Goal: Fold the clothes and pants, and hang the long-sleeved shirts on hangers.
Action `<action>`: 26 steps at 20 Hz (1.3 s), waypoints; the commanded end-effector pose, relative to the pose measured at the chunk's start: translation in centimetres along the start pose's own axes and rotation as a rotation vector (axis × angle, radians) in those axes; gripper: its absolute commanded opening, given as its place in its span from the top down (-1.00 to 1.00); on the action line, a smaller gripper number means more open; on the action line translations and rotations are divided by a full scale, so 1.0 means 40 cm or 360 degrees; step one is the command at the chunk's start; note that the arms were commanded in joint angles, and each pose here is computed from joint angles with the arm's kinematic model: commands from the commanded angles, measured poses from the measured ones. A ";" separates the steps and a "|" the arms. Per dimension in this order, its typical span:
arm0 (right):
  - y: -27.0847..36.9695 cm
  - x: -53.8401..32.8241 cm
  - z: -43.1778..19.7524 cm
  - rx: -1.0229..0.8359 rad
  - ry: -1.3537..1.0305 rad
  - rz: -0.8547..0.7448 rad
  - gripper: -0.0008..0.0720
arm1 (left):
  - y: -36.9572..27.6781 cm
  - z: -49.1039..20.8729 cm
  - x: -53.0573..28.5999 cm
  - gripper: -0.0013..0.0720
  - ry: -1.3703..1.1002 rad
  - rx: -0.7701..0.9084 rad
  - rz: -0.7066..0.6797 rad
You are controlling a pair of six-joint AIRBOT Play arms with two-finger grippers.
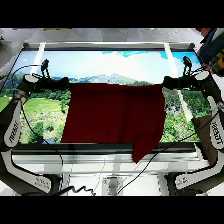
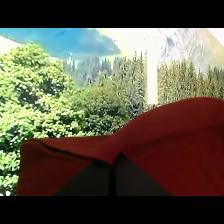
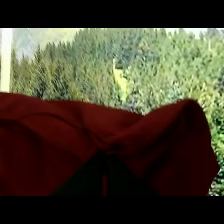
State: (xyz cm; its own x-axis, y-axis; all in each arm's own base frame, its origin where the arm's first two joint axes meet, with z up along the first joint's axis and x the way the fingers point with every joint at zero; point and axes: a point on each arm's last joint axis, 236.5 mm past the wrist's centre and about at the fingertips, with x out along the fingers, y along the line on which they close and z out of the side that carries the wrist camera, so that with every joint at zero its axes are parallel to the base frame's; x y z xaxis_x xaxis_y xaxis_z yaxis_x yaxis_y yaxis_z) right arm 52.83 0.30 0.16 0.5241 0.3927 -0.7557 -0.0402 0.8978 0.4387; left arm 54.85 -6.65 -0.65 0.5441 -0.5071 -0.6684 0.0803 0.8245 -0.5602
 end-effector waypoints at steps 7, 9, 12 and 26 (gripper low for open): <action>-0.042 -0.038 -0.213 -0.0144 0.0591 -0.0086 0.95 | 0.090 -0.209 -0.071 0.93 0.0602 0.0154 0.0128; -0.064 -0.047 -0.230 -0.0173 0.0645 -0.0140 0.95 | 0.101 -0.209 -0.078 0.93 0.0606 0.0143 0.0136; -0.065 -0.046 -0.231 -0.0138 0.0647 -0.0151 0.95 | 0.105 -0.210 -0.075 0.93 0.0608 0.0141 0.0139; -0.077 -0.038 -0.258 -0.0106 0.0699 -0.0161 -0.01 | 0.105 -0.255 -0.029 0.12 0.0694 0.0099 0.0093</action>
State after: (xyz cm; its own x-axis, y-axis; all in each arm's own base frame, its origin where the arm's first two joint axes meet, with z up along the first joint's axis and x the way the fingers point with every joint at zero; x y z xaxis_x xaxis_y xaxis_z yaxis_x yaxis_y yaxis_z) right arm 43.84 -0.93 -4.70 0.1377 0.3416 -0.9297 -0.0664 0.9397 0.3355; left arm 46.21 -5.00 -7.17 0.1566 -0.5011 -0.8511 0.1153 0.8651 -0.4881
